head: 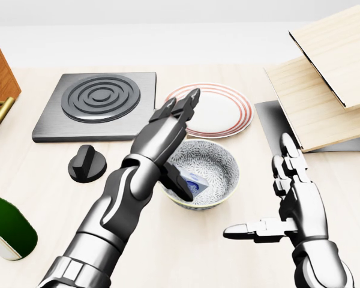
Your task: Pick up the cream cheese and put it in the bowl.
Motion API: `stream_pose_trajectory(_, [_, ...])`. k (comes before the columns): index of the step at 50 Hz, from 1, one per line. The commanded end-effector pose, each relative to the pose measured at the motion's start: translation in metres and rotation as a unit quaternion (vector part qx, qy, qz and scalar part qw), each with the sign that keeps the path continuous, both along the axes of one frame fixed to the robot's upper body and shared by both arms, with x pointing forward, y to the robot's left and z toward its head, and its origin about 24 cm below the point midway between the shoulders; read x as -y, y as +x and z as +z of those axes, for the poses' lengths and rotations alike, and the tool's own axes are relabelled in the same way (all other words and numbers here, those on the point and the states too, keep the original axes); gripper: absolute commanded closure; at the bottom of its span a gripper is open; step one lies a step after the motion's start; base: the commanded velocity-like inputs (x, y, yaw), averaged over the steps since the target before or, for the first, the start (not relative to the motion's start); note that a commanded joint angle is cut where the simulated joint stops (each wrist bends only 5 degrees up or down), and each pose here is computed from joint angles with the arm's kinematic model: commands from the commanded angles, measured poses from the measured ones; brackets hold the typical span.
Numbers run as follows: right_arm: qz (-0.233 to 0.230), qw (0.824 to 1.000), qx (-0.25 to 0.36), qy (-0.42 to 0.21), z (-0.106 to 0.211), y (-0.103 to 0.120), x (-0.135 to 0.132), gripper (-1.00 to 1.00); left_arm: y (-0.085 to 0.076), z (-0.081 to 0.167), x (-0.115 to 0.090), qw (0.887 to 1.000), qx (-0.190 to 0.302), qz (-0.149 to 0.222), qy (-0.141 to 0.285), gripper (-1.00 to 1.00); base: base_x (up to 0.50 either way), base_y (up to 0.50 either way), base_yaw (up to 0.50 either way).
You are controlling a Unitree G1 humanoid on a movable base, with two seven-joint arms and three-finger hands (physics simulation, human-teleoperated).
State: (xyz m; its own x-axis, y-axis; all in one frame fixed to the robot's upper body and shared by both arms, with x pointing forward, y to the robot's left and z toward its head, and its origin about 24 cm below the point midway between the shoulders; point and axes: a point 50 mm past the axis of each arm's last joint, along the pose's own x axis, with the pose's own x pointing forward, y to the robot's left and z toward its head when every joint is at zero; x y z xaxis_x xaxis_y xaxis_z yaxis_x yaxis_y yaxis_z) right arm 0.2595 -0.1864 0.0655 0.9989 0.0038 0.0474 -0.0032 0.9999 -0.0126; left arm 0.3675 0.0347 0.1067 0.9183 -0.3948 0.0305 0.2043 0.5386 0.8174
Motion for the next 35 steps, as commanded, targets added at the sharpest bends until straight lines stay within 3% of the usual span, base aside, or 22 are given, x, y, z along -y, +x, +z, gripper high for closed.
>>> stream_pose_trajectory(1, [0.0,1.0,0.0,-0.004,0.001,0.002,-0.002,-1.0,-0.022,0.061,0.016,0.991,0.053,-0.096,-0.083,-1.0,0.0,0.0,0.0])
stream_pose_trajectory(3, [-0.001,1.0,0.004,-0.005,0.004,0.001,-0.001,-1.0,-0.031,0.078,0.011,0.988,0.053,-0.096,-0.107,-1.0,0.0,0.0,0.0])
stream_pose_trajectory(7, [-0.004,1.0,0.023,-0.007,0.012,-0.001,-0.001,-1.0,-0.043,0.087,-0.003,0.985,0.052,-0.091,-0.135,-1.0,0.0,0.0,0.0])
stream_pose_trajectory(12, [-0.005,0.998,0.059,-0.019,0.029,-0.008,-0.002,-1.0,-0.052,0.078,-0.029,0.981,0.047,-0.077,-0.174,-1.0,0.0,0.0,0.0])
stream_pose_trajectory(16, [-0.01,0.995,0.098,-0.028,0.046,-0.016,-0.003,-1.0,-0.059,0.061,-0.054,0.977,0.035,-0.043,-0.204,-1.0,0.0,0.0,0.0])
stream_pose_trajectory(21, [-0.008,0.992,0.123,-0.036,0.057,-0.022,-0.009,-1.0,-0.075,0.06,-0.074,0.965,0.049,-0.03,-0.256,-1.0,0.0,0.0,0.0])
stream_pose_trajectory(29, [-0.007,0.991,0.128,-0.033,0.059,-0.024,-0.017,-1.0,-0.089,0.014,-0.078,0.951,0.0,-0.001,-0.31,-1.0,0.0,0.0,0.0])
stream_pose_trajectory(35, [-0.008,0.994,0.103,-0.027,0.047,-0.02,-0.02,-1.0,-0.1,0.011,-0.076,0.932,-0.003,0.013,-0.363,-1.0,0.0,0.0,0.0])
